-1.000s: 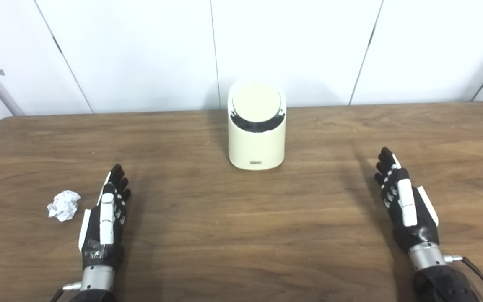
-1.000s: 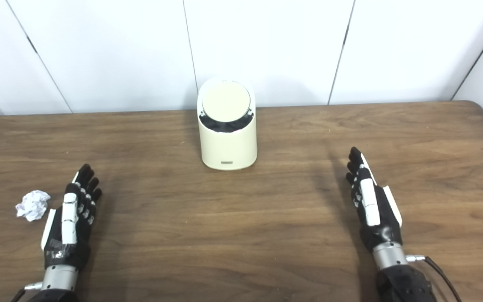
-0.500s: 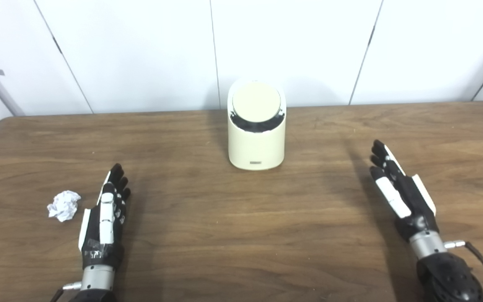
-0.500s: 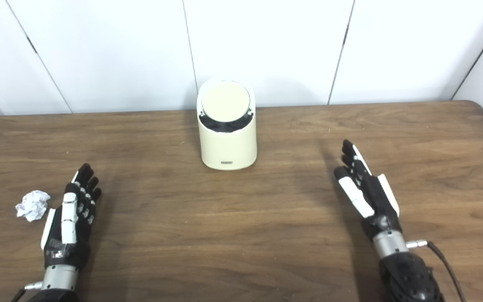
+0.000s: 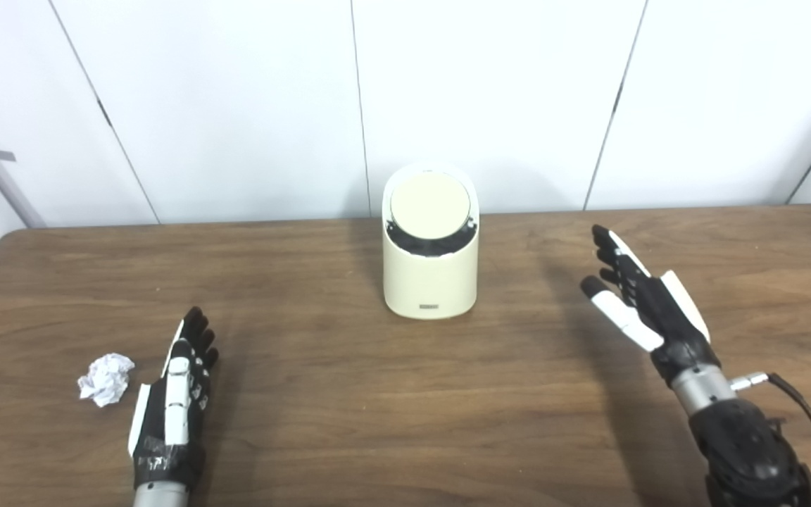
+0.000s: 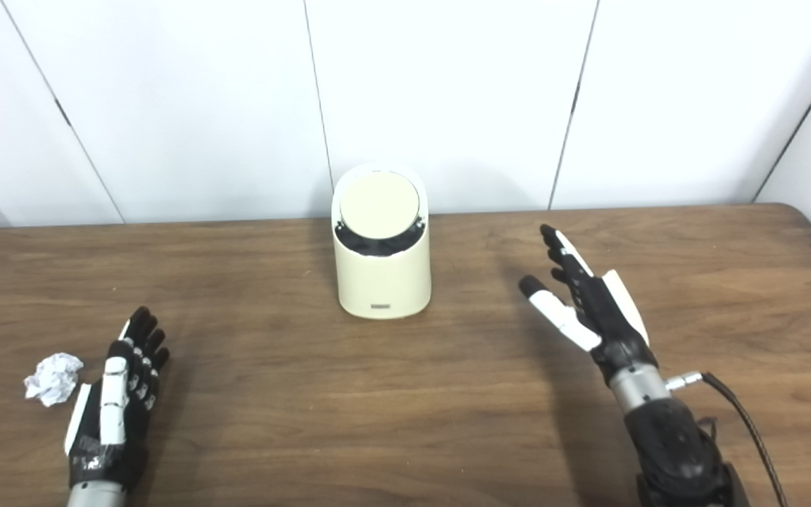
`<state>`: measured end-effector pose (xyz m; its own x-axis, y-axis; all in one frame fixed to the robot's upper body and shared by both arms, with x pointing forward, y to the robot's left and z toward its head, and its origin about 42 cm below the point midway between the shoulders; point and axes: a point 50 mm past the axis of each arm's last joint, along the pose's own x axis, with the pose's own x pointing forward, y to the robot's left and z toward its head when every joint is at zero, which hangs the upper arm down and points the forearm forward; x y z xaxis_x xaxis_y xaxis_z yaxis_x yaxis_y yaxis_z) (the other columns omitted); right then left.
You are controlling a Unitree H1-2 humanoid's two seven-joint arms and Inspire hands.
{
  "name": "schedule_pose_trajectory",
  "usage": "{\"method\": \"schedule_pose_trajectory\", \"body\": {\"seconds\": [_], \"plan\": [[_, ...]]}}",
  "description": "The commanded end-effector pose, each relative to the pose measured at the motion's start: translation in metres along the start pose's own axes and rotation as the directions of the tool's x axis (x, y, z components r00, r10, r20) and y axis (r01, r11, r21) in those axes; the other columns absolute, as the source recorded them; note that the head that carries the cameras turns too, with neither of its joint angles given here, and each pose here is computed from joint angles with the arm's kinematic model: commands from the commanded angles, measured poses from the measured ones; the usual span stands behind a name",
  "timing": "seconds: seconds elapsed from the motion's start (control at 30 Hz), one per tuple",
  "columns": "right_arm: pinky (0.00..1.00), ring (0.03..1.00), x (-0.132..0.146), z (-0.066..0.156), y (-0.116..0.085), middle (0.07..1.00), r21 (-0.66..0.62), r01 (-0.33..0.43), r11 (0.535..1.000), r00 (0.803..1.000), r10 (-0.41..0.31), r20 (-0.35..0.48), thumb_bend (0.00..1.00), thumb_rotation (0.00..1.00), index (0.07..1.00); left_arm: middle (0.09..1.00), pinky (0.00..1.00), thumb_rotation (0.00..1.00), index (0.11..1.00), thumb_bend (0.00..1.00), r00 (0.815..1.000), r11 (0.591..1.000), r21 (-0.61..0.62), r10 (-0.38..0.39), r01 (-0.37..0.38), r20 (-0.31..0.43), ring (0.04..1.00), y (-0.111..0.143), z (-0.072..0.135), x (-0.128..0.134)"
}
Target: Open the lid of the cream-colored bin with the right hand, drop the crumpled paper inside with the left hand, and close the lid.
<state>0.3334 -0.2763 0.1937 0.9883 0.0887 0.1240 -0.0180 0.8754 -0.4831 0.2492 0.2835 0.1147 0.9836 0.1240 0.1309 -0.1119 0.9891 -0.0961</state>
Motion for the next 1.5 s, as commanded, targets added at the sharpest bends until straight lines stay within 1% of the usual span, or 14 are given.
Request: {"method": "schedule_pose_trajectory", "body": {"seconds": [0.0,0.13,0.23,0.3,0.37,0.47,0.67,0.83,0.9,1.03,1.1,1.2,1.27,1.47], "plan": [[0.92,0.954,0.015,0.027,-0.014,0.966,-0.068,0.03,0.997,0.995,-0.023,0.098,0.71,0.79,0.941,1.0,1.0,0.96,0.999,0.38,1.0,1.0,0.012,-0.012,0.012,0.016,1.0,-0.002,-0.003,-0.001],[0.9,0.948,0.027,0.039,-0.014,0.965,-0.095,0.036,0.995,0.994,-0.026,0.11,0.74,0.73,0.933,1.0,1.0,0.97,1.0,0.37,1.0,1.0,0.015,-0.014,0.014,0.014,1.0,-0.003,-0.004,-0.004],[0.9,0.945,0.037,0.05,-0.014,0.96,-0.1,0.039,0.994,0.993,-0.027,0.112,0.8,0.67,0.926,1.0,1.0,0.98,1.0,0.35,1.0,1.0,0.012,-0.014,0.014,0.013,1.0,-0.003,-0.005,-0.004],[0.89,0.93,0.042,0.057,-0.013,0.944,-0.108,0.044,0.993,0.993,-0.032,0.116,0.85,0.6,0.917,1.0,1.0,0.98,1.0,0.35,1.0,1.0,0.009,-0.016,0.016,0.011,1.0,-0.004,-0.005,-0.005],[0.88,0.923,0.047,0.063,-0.012,0.938,-0.118,0.05,0.992,0.992,-0.036,0.119,0.87,0.57,0.914,1.0,1.0,0.98,1.0,0.34,1.0,1.0,0.007,-0.015,0.015,0.007,1.0,-0.005,-0.006,-0.006],[0.89,0.928,0.055,0.072,-0.011,0.94,-0.151,0.046,0.988,0.993,-0.029,0.113,0.89,0.53,0.918,1.0,1.0,0.99,1.0,0.33,1.0,1.0,0.007,-0.014,0.014,0.004,1.0,-0.006,-0.007,-0.007],[0.91,0.94,0.076,0.092,-0.009,0.94,-0.193,0.041,0.98,0.991,-0.016,0.131,0.93,0.52,0.933,1.0,1.0,1.0,1.0,0.31,1.0,1.0,0.004,-0.012,0.012,0.005,1.0,-0.008,-0.008,-0.007],[0.86,0.93,0.092,0.11,-0.009,0.943,-0.242,0.03,0.97,0.992,0.002,0.128,0.95,0.53,0.928,1.0,1.0,1.0,1.0,0.31,1.0,1.0,-0.002,-0.016,0.016,0.005,1.0,-0.008,-0.01,-0.006],[0.85,0.929,0.096,0.117,-0.009,0.948,-0.255,0.02,0.967,0.991,0.014,0.13,0.95,0.55,0.924,1.0,1.0,0.97,1.0,0.31,1.0,1.0,0.002,-0.011,0.011,0.004,1.0,-0.008,-0.011,-0.006],[0.82,0.925,0.105,0.132,-0.008,0.949,-0.314,0.007,0.949,0.989,0.04,0.144,0.93,0.54,0.924,1.0,1.0,0.97,1.0,0.32,1.0,1.0,0.012,-0.007,0.007,-0.002,1.0,-0.008,-0.011,-0.006],[0.83,0.927,0.109,0.138,-0.007,0.946,-0.334,0.007,0.943,0.985,0.052,0.167,0.89,0.49,0.916,1.0,1.0,0.97,1.0,0.31,1.0,1.0,0.007,-0.004,0.004,-0.004,1.0,-0.008,-0.011,-0.006],[0.84,0.925,0.116,0.143,-0.005,0.942,-0.365,0.006,0.931,0.979,0.069,0.191,0.87,0.46,0.915,1.0,1.0,0.97,0.999,0.31,1.0,1.0,0.015,-0.005,0.005,-0.003,1.0,-0.008,-0.011,-0.006],[0.82,0.911,0.123,0.147,-0.003,0.926,-0.387,0.005,0.922,0.974,0.083,0.211,0.87,0.44,0.911,1.0,1.0,0.97,1.0,0.32,1.0,1.0,0.02,-0.005,0.005,0.0,1.0,-0.008,-0.011,-0.006],[0.83,0.926,0.136,0.156,0.001,0.931,-0.448,-0.009,0.894,0.972,0.113,0.205,0.86,0.45,0.92,1.0,1.0,0.96,0.999,0.31,1.0,1.0,0.008,-0.007,0.007,0.0,1.0,-0.007,-0.011,-0.004]]}}
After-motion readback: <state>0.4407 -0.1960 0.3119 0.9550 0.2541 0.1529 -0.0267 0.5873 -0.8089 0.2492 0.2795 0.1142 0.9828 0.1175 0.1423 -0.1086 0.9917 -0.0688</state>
